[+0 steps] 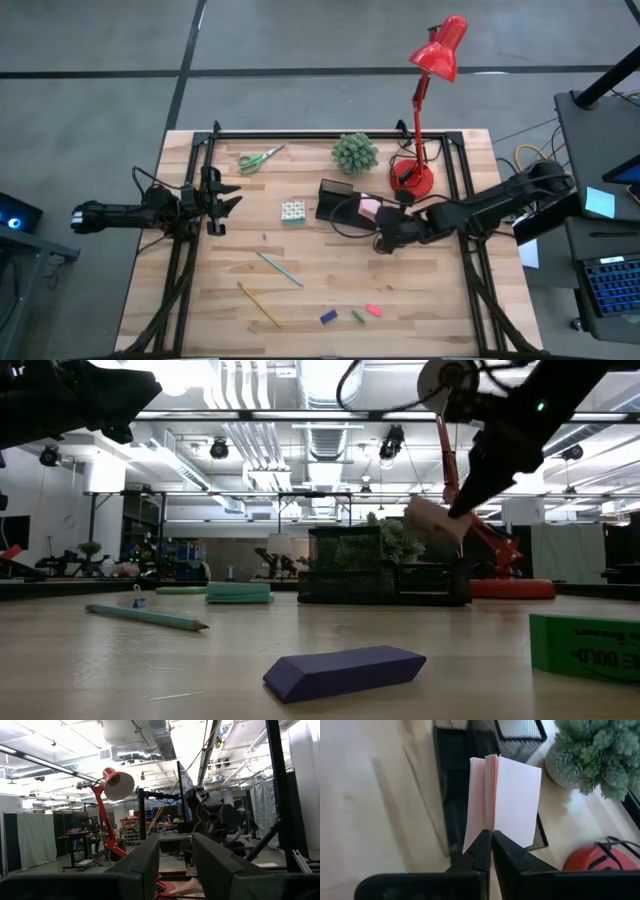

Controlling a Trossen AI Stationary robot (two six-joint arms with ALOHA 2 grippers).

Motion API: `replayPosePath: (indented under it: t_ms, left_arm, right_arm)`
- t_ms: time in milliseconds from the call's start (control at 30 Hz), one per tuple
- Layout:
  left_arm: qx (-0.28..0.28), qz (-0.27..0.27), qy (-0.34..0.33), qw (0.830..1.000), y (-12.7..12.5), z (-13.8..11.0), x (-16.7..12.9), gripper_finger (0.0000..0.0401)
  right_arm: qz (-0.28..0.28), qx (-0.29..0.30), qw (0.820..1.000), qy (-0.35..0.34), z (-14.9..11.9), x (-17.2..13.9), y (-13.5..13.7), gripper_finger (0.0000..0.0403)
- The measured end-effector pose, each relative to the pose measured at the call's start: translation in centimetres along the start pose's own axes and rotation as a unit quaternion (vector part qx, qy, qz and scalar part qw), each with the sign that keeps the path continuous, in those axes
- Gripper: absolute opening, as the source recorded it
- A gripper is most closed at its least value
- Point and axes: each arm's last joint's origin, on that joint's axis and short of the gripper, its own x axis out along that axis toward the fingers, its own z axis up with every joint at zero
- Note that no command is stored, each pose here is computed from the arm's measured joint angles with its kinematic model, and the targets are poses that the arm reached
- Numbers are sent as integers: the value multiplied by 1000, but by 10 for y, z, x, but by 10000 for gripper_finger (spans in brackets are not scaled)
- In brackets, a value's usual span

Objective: Pick and place office supplies into organizer
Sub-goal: Put the pink sticky notes into the black desk organizer

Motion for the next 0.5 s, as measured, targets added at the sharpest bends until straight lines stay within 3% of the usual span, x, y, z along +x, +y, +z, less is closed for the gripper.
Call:
replayPosePath:
  t_ms: [500]
  left_arm:
    - [0, 0, 0, 1000, 0, 0, 0, 105]
  right_arm:
    - [-14, -54, 998, 15, 1, 29, 9, 9]
